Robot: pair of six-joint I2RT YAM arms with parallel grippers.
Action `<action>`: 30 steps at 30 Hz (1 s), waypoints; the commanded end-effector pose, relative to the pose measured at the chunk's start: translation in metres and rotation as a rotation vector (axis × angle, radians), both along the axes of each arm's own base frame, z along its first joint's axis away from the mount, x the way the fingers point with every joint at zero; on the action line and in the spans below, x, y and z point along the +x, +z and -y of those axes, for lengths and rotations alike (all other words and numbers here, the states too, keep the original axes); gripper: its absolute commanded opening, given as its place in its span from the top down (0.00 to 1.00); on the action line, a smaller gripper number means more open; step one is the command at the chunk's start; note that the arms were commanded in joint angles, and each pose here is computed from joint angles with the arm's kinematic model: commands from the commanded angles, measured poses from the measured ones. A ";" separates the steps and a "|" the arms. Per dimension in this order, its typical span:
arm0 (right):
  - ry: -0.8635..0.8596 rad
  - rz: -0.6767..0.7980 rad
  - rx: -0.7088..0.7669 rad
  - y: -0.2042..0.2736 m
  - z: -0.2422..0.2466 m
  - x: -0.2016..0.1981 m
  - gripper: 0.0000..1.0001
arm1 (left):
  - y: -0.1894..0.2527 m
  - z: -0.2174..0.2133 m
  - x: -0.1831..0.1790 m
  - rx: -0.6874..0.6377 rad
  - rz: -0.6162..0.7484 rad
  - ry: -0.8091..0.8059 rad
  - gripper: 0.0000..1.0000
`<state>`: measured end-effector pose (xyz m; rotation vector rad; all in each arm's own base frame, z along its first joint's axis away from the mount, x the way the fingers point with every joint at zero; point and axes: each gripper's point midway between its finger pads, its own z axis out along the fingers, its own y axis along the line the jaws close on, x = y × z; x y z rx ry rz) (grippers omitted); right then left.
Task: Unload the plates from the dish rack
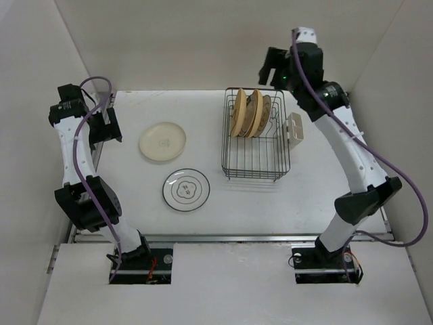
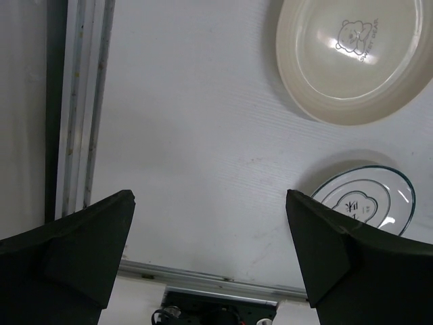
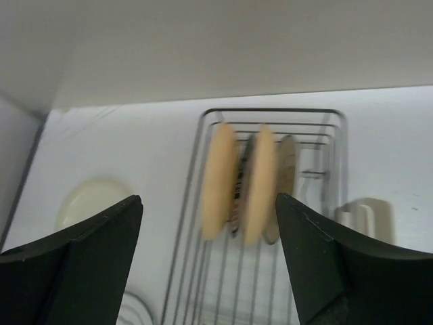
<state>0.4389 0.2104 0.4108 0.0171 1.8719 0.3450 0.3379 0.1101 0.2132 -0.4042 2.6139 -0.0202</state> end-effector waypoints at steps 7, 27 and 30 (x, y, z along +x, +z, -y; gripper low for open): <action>-0.230 -0.298 -0.033 -0.123 0.073 0.059 0.21 | 0.030 -0.002 -0.007 0.051 0.051 -0.014 0.07; -0.308 -0.401 -0.086 -0.200 0.091 0.094 1.00 | 0.019 -0.009 -0.018 0.088 -0.011 -0.005 0.07; -0.345 -0.344 -0.114 -0.174 0.102 0.095 1.00 | 0.019 -0.008 -0.017 0.079 -0.008 -0.010 0.07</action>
